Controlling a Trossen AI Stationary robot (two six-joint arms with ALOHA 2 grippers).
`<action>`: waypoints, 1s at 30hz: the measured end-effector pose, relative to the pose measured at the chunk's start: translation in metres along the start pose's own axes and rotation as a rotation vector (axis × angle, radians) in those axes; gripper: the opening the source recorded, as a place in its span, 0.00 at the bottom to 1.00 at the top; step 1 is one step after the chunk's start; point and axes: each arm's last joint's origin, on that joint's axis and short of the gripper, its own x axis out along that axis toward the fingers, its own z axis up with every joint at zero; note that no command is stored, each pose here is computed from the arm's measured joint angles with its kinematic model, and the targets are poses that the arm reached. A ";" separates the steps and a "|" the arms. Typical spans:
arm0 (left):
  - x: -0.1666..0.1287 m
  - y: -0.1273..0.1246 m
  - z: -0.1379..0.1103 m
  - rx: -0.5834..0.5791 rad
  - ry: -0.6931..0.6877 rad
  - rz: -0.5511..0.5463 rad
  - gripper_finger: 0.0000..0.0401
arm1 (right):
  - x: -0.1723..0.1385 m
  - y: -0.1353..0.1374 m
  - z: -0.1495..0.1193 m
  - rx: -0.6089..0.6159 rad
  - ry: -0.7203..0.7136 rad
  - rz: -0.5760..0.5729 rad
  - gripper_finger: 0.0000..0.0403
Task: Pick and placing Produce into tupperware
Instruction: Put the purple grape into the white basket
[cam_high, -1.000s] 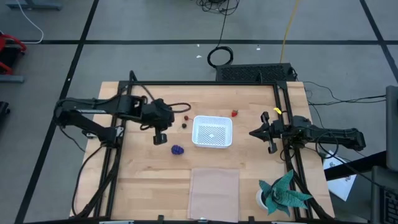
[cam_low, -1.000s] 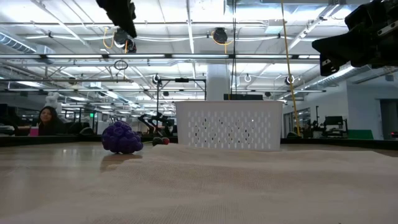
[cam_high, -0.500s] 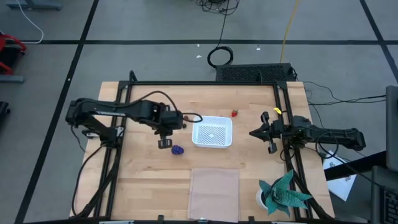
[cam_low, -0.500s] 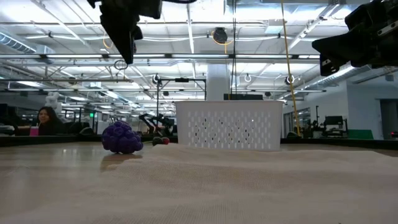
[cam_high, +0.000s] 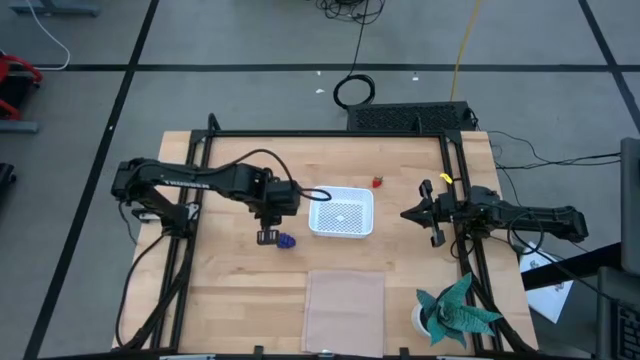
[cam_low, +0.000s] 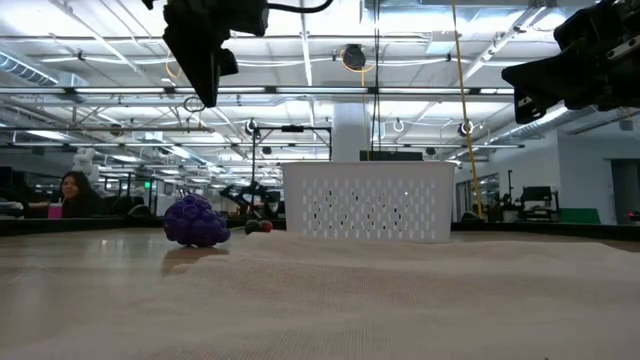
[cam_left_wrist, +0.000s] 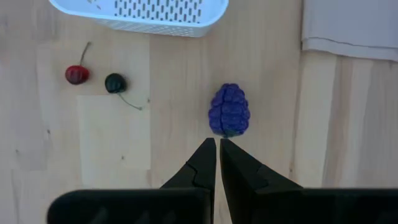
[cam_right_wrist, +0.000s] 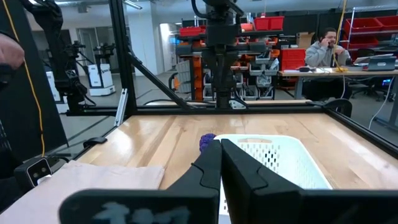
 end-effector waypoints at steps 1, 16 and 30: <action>0.000 0.000 0.000 0.000 0.000 0.000 0.07 | 0.000 0.000 0.000 0.000 0.000 0.000 0.00; 0.000 -0.001 0.001 -0.033 -0.008 -0.023 0.54 | 0.000 0.000 0.000 0.000 -0.001 0.000 0.00; 0.000 -0.001 0.000 -0.033 0.003 -0.023 0.77 | 0.000 0.000 0.000 0.000 -0.002 0.000 0.00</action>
